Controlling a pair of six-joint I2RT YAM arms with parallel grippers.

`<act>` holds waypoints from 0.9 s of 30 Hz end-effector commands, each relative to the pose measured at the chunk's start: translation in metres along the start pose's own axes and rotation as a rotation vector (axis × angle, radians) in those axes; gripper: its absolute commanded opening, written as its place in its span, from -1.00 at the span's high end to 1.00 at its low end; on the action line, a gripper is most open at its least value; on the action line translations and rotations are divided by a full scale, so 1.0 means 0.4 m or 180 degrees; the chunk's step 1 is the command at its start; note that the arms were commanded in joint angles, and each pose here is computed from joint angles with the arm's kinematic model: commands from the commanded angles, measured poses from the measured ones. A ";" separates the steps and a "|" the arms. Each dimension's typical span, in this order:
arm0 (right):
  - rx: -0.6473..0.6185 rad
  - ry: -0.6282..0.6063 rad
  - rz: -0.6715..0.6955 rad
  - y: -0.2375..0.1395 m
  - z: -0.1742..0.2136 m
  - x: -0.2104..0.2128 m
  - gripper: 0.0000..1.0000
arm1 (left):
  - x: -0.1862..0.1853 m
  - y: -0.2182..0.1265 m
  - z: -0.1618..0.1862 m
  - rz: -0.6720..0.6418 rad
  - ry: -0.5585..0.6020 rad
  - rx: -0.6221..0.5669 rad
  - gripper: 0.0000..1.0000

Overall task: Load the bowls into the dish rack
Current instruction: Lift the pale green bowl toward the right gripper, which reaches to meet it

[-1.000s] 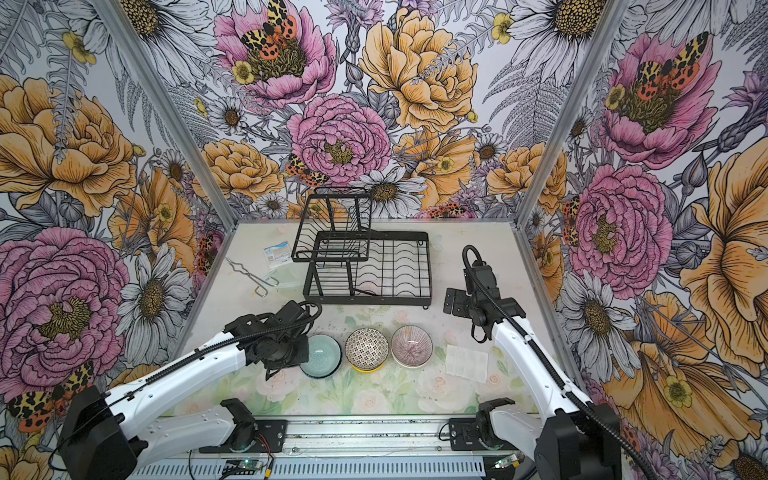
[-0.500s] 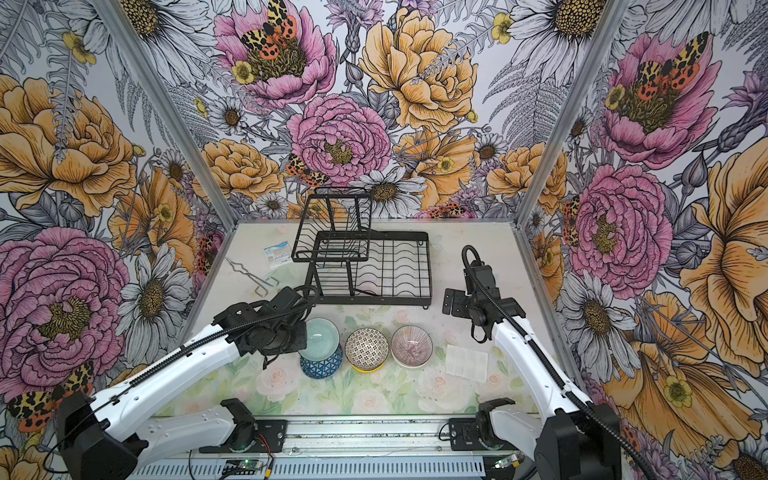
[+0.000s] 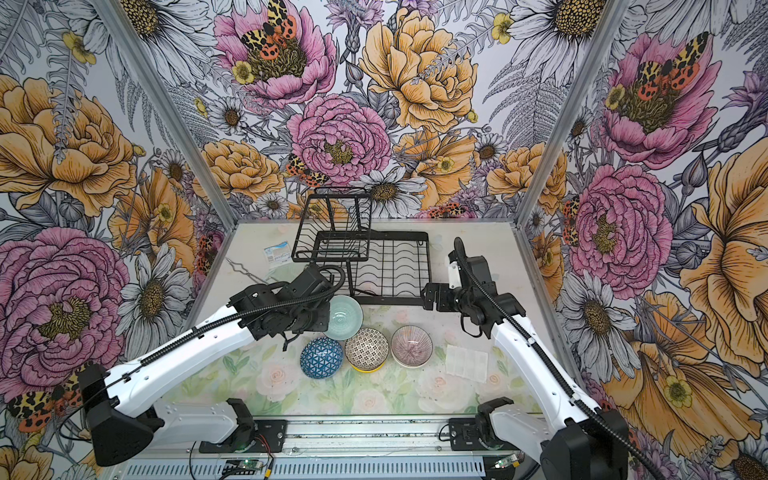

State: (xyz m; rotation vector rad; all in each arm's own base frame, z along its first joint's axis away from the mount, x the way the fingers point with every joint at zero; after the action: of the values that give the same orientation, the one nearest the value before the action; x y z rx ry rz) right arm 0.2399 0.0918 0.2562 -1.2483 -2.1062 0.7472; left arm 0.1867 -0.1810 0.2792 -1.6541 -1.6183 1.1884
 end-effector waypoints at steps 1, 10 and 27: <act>-0.0225 -0.0017 -0.0327 -0.042 -0.032 0.055 -0.90 | -0.038 -0.018 -0.032 0.0364 -0.0112 -0.0343 1.00; -0.0274 -0.0029 -0.0552 -0.067 -0.024 0.139 -0.59 | -0.113 0.006 -0.037 0.0733 -0.0079 -0.0593 1.00; -0.0265 -0.0217 -0.0410 -0.006 -0.052 0.212 -0.31 | -0.182 0.027 -0.023 0.1047 0.0088 -0.0672 1.00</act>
State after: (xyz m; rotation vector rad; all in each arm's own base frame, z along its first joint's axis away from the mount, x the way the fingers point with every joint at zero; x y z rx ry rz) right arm 0.2118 0.1640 0.2746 -1.0900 -2.2291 0.7211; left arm 0.2054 -0.2410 0.2804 -2.0149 -1.5465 1.1660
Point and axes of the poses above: each gripper's point midway between its finger pads, its own y axis out along the fingers, its own x axis along the line the jaws close on, z = x × y, the point moved 9 cm from there along -y, back along the fingers, and after that the axes turned 14 degrees about -y, right-handed, at the moved point
